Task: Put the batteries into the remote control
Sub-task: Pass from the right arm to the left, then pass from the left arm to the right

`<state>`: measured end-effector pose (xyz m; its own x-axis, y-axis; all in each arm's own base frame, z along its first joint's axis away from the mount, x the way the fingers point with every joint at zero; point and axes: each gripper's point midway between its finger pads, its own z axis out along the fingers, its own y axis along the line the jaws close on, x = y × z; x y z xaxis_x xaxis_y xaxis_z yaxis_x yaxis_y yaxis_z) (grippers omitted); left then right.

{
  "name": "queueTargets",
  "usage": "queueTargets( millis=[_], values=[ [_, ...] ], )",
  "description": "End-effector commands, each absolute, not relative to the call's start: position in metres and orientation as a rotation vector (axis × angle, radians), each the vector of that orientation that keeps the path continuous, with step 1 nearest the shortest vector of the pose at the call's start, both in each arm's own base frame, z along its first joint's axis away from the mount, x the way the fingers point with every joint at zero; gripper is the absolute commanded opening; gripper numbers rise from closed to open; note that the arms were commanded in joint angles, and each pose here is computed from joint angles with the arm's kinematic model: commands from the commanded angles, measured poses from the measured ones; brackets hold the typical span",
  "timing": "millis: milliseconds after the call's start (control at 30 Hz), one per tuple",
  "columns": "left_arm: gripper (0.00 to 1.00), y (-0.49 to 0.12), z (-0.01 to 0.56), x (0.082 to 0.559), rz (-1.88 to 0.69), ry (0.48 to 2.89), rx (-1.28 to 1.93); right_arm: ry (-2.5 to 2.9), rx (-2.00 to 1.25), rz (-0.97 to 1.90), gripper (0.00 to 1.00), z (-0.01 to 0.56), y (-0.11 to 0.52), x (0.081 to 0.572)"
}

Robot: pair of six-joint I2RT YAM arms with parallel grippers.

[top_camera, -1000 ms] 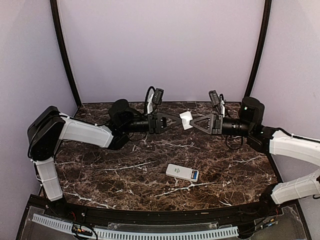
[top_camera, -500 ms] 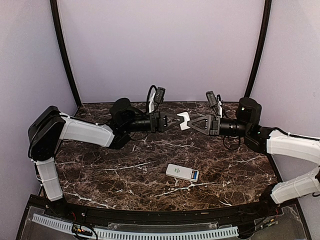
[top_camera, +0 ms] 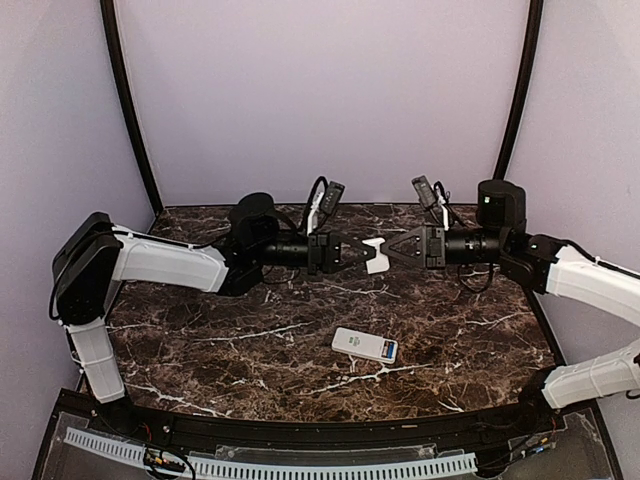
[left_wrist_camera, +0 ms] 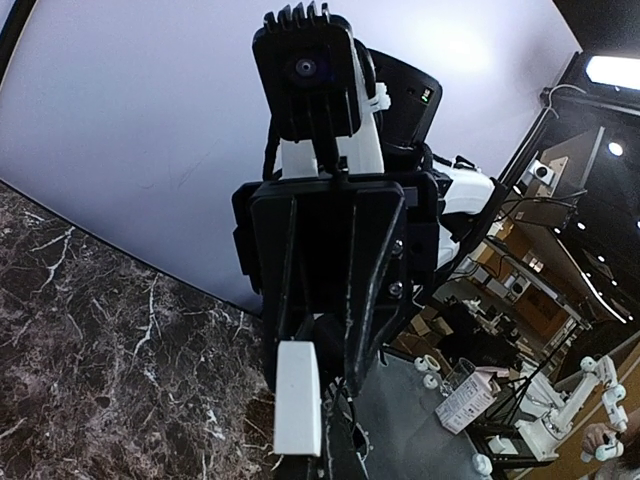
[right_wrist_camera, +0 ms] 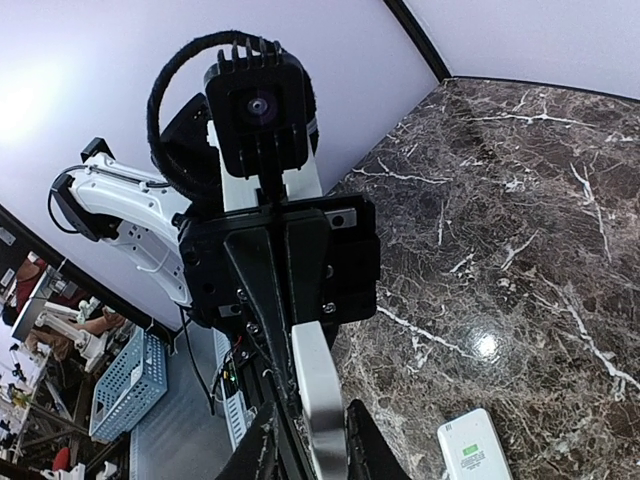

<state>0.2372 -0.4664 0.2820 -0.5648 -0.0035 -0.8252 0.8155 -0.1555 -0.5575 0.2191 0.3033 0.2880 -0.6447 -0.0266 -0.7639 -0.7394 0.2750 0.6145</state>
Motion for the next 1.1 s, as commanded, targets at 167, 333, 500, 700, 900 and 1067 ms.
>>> queueTargets(
  millis=[167, 333, 500, 700, 900, 1067],
  values=[
    [0.0, -0.464, 0.301, 0.228, -1.657, 1.517, 1.042, 1.921, -0.906, 1.49, 0.17, 0.291, 0.308, 0.194],
    [0.0, -0.467, 0.298, 0.224, -1.656, 1.52, 1.057, 1.885, -0.935, 1.566, 0.09, 0.291, 0.309, 0.185],
    [0.0, -0.468, 0.295, 0.223, -1.656, 1.523, 1.07, 1.858, -0.931, 1.578, 0.05, 0.294, 0.308, 0.182],
    [0.0, -0.469, 0.293, 0.224, -1.665, 1.525, 1.065, 1.884, -0.941, 1.618, 0.12, 0.285, 0.311, 0.178],
    [0.0, -0.469, 0.291, 0.224, -1.662, 1.535, 1.069, 1.877, -0.951, 1.613, 0.12, 0.285, 0.312, 0.176],
    [0.0, -0.47, 0.29, 0.225, -1.66, 1.538, 1.066, 1.888, -0.952, 1.622, 0.0, 0.282, 0.313, 0.175]
  ],
)
